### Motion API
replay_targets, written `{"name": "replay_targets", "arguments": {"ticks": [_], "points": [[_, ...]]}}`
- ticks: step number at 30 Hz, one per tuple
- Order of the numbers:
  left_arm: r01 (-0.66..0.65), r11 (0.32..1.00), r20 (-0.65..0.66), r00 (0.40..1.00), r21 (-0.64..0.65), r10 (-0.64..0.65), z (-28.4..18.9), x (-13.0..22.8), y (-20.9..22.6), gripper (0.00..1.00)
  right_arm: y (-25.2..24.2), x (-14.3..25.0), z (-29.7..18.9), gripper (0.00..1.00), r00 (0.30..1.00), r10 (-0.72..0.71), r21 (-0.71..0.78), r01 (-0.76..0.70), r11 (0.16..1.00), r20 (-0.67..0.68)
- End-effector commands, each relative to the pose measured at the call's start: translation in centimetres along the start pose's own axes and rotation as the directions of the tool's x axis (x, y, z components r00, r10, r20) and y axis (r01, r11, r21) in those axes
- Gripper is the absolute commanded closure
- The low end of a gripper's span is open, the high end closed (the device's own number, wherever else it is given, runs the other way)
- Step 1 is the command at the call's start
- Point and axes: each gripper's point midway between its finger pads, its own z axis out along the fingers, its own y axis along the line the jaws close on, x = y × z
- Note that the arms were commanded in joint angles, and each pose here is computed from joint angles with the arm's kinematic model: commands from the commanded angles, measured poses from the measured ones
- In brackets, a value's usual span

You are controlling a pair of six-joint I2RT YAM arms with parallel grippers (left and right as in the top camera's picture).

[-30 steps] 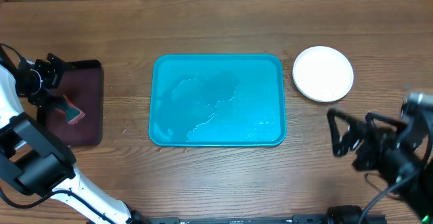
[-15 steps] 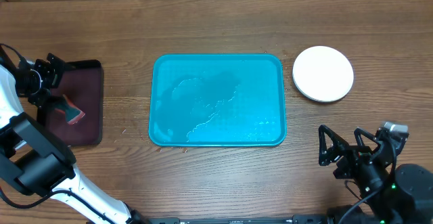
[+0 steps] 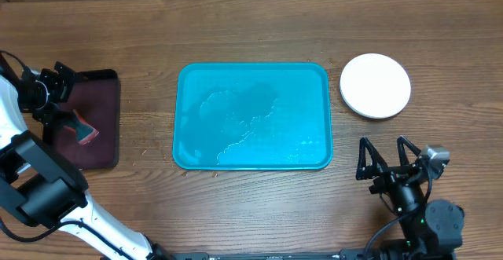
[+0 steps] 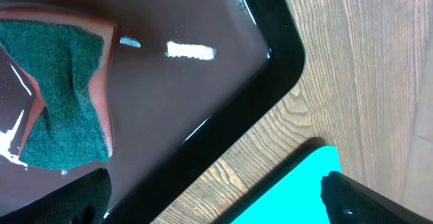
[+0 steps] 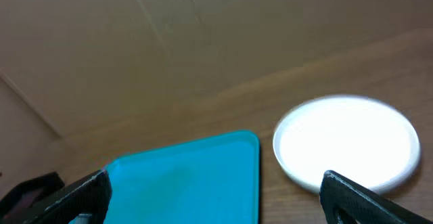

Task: Clean dirty plates on tray and stack at the side

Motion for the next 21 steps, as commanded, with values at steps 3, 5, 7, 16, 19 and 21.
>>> {"name": "replay_targets", "arguments": {"ticks": [3,5,7,16,19,21], "points": [[-0.025,1.000,0.034,0.999,0.015,0.024,-1.3,-0.3,-0.9,0.00,-0.4,0.4,0.6,0.00,0.997,-0.006,-0.026,0.008,1.000,0.080],[-0.025,1.000,0.034,0.999,0.015,0.024,-1.3,-0.3,-0.9,0.00,-0.6,0.6,0.9,0.00,0.995,-0.007,-0.026,0.010,1.000,0.100],[-0.025,1.000,0.034,0.999,0.015,0.024,-1.3,-0.3,-0.9,0.00,-0.8,0.5,1.1,0.00,0.992,-0.009,-0.028,0.013,1.000,0.127],[-0.025,1.000,0.034,0.999,0.015,0.024,-1.3,-0.3,-0.9,0.00,-2.3,0.0,1.3,0.00,0.976,-0.013,0.029,0.007,1.000,0.217],[-0.025,1.000,0.034,0.999,0.015,0.024,-1.3,-0.3,-0.9,0.00,-3.1,-0.3,1.2,0.00,0.972,-0.018,0.077,0.000,0.997,0.234],[-0.024,1.000,0.034,0.999,0.015,0.024,-1.3,-0.4,-0.9,0.00,-3.7,-0.1,1.2,0.00,0.973,-0.018,0.105,-0.006,0.994,0.228]]}}
